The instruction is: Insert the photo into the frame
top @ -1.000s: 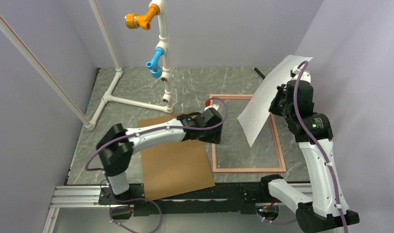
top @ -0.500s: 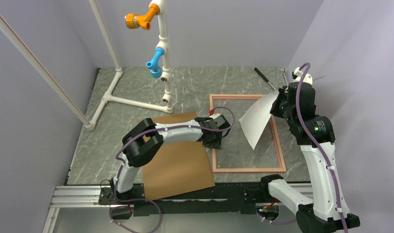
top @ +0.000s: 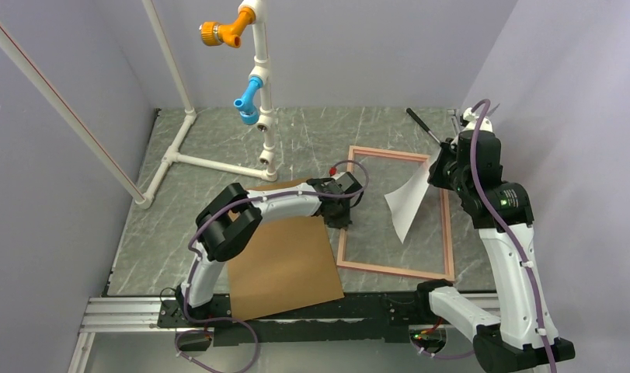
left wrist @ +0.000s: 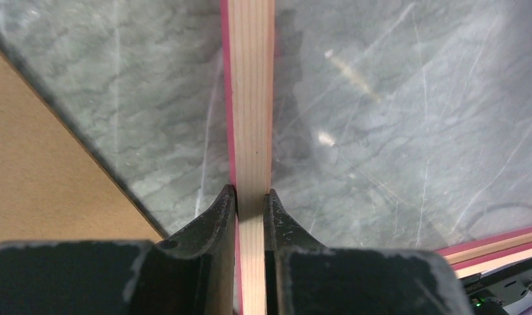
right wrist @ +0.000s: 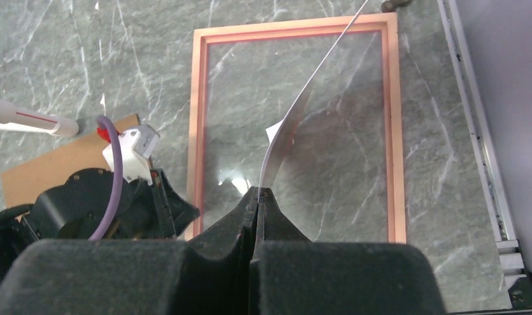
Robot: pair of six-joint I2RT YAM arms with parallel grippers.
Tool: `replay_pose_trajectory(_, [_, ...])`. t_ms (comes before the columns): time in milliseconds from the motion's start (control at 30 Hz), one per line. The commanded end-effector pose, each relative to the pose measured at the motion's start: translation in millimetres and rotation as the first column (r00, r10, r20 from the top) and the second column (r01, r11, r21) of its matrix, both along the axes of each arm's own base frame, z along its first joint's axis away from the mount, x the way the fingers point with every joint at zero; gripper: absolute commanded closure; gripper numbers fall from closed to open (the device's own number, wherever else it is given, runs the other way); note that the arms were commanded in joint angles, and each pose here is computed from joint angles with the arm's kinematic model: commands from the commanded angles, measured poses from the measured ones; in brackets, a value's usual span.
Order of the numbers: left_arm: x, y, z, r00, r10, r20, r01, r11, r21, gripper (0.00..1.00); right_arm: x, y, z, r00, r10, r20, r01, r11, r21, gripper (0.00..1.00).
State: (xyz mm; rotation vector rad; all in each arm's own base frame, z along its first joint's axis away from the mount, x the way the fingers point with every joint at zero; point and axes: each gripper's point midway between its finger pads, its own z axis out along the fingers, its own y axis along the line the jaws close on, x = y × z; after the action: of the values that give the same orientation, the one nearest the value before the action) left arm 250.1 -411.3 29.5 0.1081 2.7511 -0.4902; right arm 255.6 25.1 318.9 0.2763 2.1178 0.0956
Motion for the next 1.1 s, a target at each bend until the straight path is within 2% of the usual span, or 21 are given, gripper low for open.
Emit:
replay_pose_trajectory(0, [24,5,0,0.998,0.055,0.021,-0.055,0.998,-0.016,0.93,-2,8,16,0.998,0.050,0.028,-0.050,0.999,0.018,1.00])
replay_pose_trajectory(233, [45,38,2,0.987,0.152,0.043,-0.153,0.988,0.002,0.99,0,21,18,0.993,0.116,0.032,-0.118,0.992,0.054,1.00])
replay_pose_trajectory(433, [45,66,2,0.984,0.167,0.064,-0.171,0.983,0.073,1.00,2,31,22,0.986,0.164,0.045,-0.167,0.983,0.073,1.00])
replay_pose_trajectory(667, [44,89,0,0.985,0.154,0.082,-0.161,0.983,0.089,1.00,3,40,21,0.976,0.213,0.043,-0.216,0.972,0.093,1.00])
replay_pose_trajectory(800, [47,90,0,0.989,0.114,0.090,-0.122,0.988,0.092,1.00,3,43,24,0.972,0.231,0.050,-0.235,0.967,0.097,1.00])
replay_pose_trajectory(933, [57,74,11,0.993,0.064,0.097,-0.069,0.997,0.039,1.00,4,44,28,0.971,0.232,0.058,-0.237,0.967,0.097,1.00])
replay_pose_trajectory(1067, [68,49,40,0.993,0.026,0.115,-0.017,0.997,-0.071,1.00,3,45,30,0.970,0.235,0.060,-0.240,0.965,0.104,1.00])
